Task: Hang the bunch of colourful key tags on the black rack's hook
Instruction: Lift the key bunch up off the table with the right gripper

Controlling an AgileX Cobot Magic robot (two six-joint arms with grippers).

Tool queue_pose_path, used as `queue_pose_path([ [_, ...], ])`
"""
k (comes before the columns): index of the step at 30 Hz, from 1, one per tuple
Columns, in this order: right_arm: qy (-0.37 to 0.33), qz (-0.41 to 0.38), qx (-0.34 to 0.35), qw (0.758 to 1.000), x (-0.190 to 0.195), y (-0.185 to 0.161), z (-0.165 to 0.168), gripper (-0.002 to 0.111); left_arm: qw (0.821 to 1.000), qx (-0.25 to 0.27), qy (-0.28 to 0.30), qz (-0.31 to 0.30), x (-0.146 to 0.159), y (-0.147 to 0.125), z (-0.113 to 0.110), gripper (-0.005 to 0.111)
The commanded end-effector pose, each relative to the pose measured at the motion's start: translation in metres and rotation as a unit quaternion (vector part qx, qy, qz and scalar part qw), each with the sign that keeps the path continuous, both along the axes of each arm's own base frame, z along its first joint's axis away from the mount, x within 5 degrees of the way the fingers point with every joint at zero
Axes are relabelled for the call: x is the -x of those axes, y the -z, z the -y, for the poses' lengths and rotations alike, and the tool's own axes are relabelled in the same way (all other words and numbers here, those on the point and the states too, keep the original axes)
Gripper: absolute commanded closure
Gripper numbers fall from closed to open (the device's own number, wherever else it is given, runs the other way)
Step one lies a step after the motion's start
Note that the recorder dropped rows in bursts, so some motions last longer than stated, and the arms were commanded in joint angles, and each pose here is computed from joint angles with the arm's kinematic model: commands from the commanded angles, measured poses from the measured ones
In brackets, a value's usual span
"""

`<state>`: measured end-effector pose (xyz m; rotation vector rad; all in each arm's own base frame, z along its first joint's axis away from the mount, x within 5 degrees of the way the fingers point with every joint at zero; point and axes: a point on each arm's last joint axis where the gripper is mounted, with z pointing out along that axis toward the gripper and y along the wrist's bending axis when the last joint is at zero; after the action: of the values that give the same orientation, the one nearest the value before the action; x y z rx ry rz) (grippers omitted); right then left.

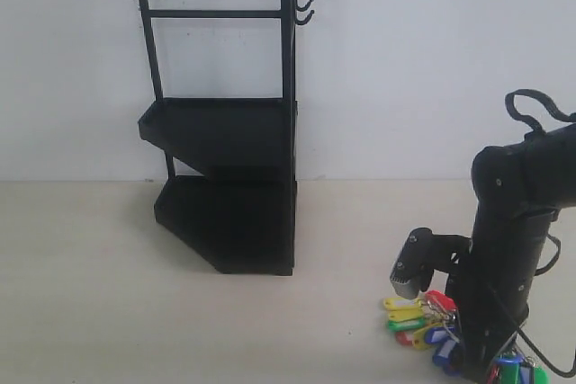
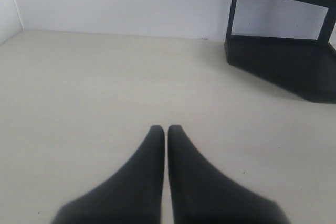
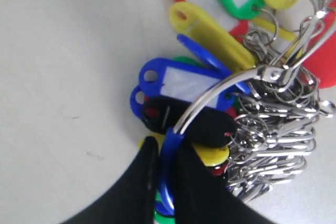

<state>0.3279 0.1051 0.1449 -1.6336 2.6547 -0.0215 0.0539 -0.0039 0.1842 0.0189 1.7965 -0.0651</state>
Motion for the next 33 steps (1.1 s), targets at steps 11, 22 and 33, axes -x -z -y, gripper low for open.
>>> queue_pose_path([
  [11, 0.081, 0.217, -0.104, 0.967, 0.012, -0.120, 0.001, 0.108, 1.000, 0.003, -0.002, 0.003, 0.000, -0.001, 0.000, 0.102],
  [22, 0.245, 0.461, -0.357, 0.775, 0.079, -0.268, 0.023, 0.108, 1.000, 0.003, -0.002, 0.003, 0.000, -0.001, 0.000, 0.102],
  [33, 0.250, 0.435, -0.429, 0.751, 0.099, -0.282, 0.009, 0.108, 1.000, 0.003, -0.002, 0.003, 0.000, -0.001, 0.000, 0.102],
])
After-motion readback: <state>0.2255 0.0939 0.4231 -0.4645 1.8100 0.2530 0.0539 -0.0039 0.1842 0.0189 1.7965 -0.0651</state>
